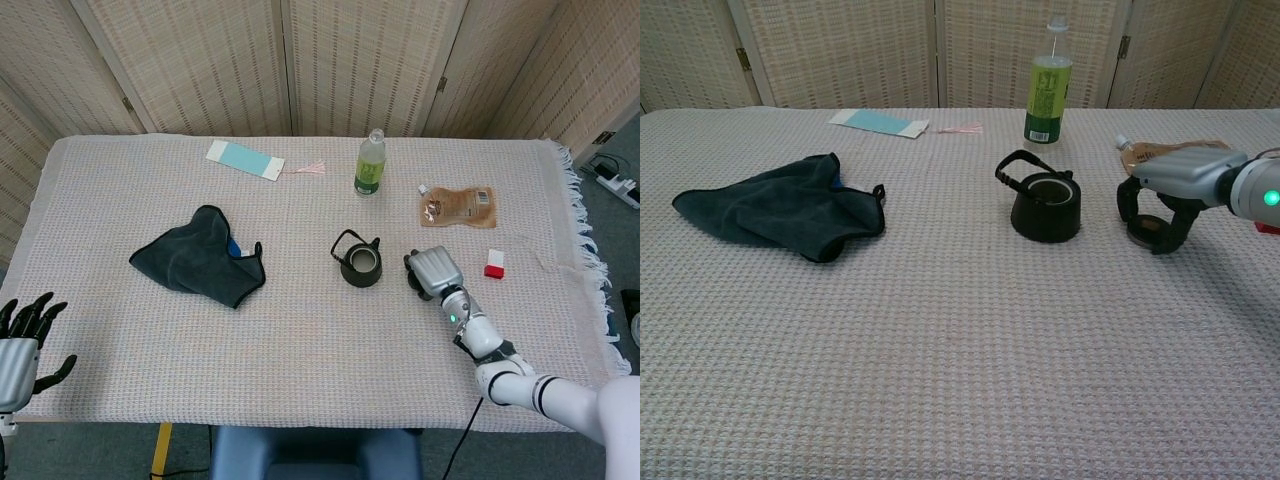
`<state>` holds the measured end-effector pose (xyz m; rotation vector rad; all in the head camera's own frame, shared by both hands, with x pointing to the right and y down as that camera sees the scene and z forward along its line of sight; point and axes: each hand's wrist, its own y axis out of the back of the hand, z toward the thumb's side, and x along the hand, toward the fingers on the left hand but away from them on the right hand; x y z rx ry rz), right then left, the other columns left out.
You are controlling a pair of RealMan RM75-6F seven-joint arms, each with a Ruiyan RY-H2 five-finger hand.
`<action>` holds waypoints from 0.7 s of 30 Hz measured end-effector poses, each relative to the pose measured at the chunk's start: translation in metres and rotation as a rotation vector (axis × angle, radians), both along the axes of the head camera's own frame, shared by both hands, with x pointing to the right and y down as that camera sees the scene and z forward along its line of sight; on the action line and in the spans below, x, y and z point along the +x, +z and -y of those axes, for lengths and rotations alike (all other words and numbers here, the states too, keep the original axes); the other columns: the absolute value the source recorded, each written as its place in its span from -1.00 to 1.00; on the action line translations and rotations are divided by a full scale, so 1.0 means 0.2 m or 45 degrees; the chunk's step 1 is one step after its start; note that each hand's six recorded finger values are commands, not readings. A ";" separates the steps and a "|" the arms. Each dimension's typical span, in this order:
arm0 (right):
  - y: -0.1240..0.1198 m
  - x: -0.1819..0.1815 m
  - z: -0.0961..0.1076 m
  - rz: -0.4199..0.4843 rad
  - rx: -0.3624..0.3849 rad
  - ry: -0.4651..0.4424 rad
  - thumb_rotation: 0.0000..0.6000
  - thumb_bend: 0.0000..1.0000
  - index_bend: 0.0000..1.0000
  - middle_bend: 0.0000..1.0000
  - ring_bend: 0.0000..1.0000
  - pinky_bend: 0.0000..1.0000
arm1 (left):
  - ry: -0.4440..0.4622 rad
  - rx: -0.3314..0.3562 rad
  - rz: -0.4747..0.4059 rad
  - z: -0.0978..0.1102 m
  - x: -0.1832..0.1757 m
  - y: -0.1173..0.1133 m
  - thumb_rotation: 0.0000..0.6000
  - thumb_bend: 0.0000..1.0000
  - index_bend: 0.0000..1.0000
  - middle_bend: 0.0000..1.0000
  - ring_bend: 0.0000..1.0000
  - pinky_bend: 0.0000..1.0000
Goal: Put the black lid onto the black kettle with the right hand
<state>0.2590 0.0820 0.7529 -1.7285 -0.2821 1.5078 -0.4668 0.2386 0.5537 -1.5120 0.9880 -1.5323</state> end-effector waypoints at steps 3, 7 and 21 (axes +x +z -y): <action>0.00 -0.01 0.00 0.006 0.004 0.001 1.00 -0.42 -0.25 -0.21 0.52 0.66 | -0.004 0.001 -0.001 0.00 -0.01 0.00 1.00 -0.53 -0.70 -0.90 -0.76 -1.00; -0.02 -0.03 0.00 0.017 0.010 -0.005 1.00 -0.38 -0.23 -0.18 0.53 0.66 | -0.010 0.002 0.000 -0.01 -0.02 0.00 1.00 -0.52 -0.70 -0.90 -0.76 -1.00; -0.31 -0.26 0.08 0.169 0.073 -0.101 1.00 -0.38 -0.21 -0.17 0.55 0.66 | -0.008 0.017 -0.001 -0.01 -0.02 -0.02 1.00 -0.53 -0.71 -0.90 -0.76 -1.00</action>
